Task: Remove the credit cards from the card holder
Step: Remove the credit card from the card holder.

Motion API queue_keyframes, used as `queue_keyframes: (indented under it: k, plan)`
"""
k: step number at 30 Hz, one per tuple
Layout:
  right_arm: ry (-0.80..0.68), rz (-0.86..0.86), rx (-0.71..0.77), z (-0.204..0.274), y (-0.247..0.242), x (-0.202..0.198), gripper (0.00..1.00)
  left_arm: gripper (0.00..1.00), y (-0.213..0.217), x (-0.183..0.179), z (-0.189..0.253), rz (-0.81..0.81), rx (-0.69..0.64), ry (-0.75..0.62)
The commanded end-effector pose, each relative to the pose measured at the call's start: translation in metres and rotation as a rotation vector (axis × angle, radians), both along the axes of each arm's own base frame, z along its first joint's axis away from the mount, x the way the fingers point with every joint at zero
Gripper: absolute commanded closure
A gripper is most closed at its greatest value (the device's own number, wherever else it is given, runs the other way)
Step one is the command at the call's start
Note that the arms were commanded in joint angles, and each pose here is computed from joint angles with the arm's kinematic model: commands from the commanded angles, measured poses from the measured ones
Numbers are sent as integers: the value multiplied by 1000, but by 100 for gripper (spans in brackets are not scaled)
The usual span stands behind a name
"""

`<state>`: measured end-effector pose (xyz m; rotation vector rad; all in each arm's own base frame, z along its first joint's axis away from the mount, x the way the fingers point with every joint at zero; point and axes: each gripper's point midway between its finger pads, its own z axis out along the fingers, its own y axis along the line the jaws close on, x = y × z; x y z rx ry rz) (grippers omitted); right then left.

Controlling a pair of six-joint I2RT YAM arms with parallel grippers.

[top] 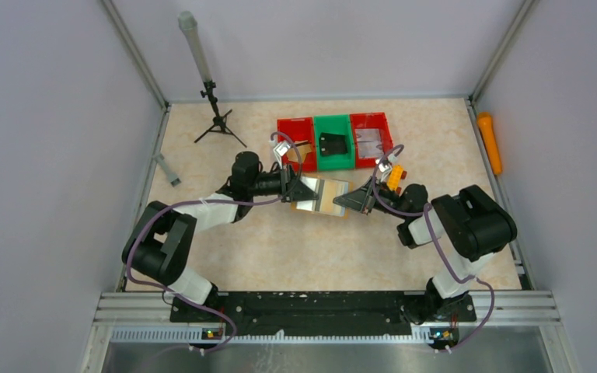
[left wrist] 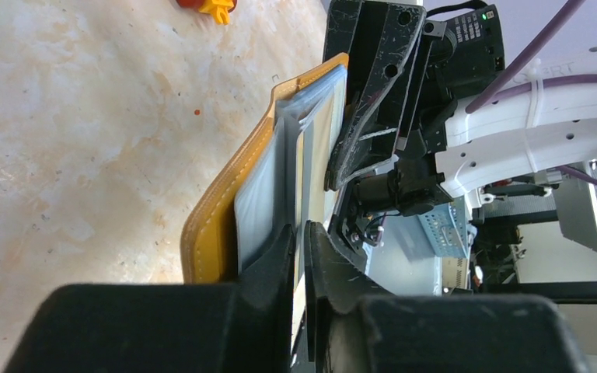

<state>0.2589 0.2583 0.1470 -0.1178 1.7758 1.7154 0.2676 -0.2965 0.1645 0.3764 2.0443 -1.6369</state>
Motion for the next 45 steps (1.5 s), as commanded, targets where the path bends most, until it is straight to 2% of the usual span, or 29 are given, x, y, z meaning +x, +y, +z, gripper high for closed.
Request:
queue_keyframes:
  k: [1, 3, 5, 10, 13, 31, 35, 37, 43, 45]
  plan:
    - [-241, 5, 81, 43, -5, -6, 100, 82, 2, 3, 17, -3, -44, -71]
    - [-241, 7, 81, 43, -5, -7, 100, 76, 1, 1, 17, -10, -50, -72]
    - [-240, 7, 81, 43, -5, -7, 100, 77, 0, 0, 18, -18, -53, -74]
    - [-243, 10, 82, 44, -5, -7, 100, 89, -2, -1, 17, -31, -58, -62]
    - [-244, 11, 83, 45, -5, -7, 100, 100, -2, -1, 17, -33, -61, -56]
    - [-245, 8, 84, 46, -7, -7, 100, 100, 8, 9, 13, 28, -40, -53]
    - [-245, 12, 83, 46, -6, -8, 100, 71, 2, 5, 10, -3, -36, -49]
    - [-246, 11, 83, 46, -6, -8, 100, 64, -1, 3, 8, -14, -27, -51]
    - [-248, 16, 85, 47, -6, -8, 100, 64, -7, 0, 4, -36, -10, -36]
    - [-249, 21, 87, 47, -5, -9, 100, 68, -11, -1, 4, -50, -13, -30]
